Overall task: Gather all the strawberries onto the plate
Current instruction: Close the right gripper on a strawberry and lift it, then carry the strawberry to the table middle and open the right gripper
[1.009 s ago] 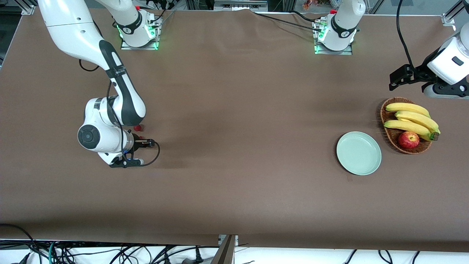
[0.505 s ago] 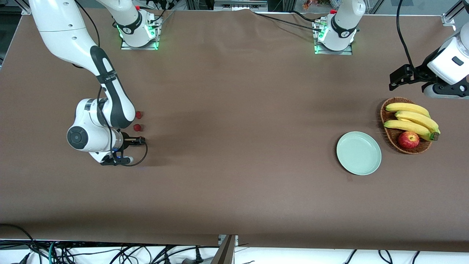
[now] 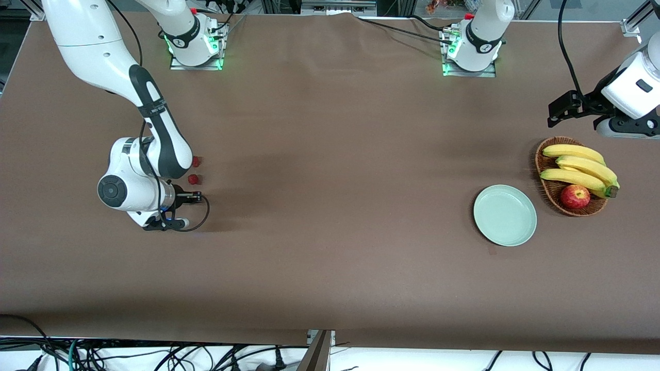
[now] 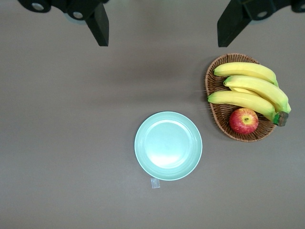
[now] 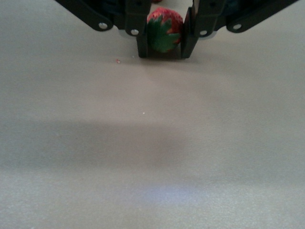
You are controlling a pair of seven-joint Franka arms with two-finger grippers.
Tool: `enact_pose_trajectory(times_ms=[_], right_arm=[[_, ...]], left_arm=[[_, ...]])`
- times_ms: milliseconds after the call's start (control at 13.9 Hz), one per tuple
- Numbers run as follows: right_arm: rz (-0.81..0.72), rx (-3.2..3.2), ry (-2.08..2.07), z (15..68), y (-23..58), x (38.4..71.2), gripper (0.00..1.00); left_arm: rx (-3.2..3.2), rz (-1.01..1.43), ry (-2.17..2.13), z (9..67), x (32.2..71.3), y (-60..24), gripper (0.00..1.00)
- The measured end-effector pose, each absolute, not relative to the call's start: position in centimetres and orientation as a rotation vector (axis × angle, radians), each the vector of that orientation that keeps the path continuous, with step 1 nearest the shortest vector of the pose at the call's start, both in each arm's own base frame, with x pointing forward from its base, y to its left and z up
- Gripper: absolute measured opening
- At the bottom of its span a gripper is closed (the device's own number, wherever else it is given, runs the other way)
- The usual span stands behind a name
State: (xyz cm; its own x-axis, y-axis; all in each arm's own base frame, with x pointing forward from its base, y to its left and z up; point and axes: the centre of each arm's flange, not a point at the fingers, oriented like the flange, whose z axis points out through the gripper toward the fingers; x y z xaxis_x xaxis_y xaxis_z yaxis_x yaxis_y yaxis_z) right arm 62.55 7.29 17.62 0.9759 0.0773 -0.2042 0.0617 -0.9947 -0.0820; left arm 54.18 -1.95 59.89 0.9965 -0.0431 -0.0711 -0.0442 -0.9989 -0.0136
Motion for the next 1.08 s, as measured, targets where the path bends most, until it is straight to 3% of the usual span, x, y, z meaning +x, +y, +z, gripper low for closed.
enact_pose_trajectory(times_ms=[505,865,1081], right_arm=[[0.243,-2.945,0.038,23.1,15.0,65.4,0.32],[0.217,-2.868,0.284,25.3,29.7,65.0,0.32],[0.119,-2.783,0.462,24.8,39.4,63.9,0.32]], left_arm=[[-3.124,0.111,0.068,59.9,54.2,-1.9,1.00],[-3.124,0.111,0.068,59.9,54.2,-1.9,1.00],[-3.124,0.111,0.068,59.9,54.2,-1.9,1.00]])
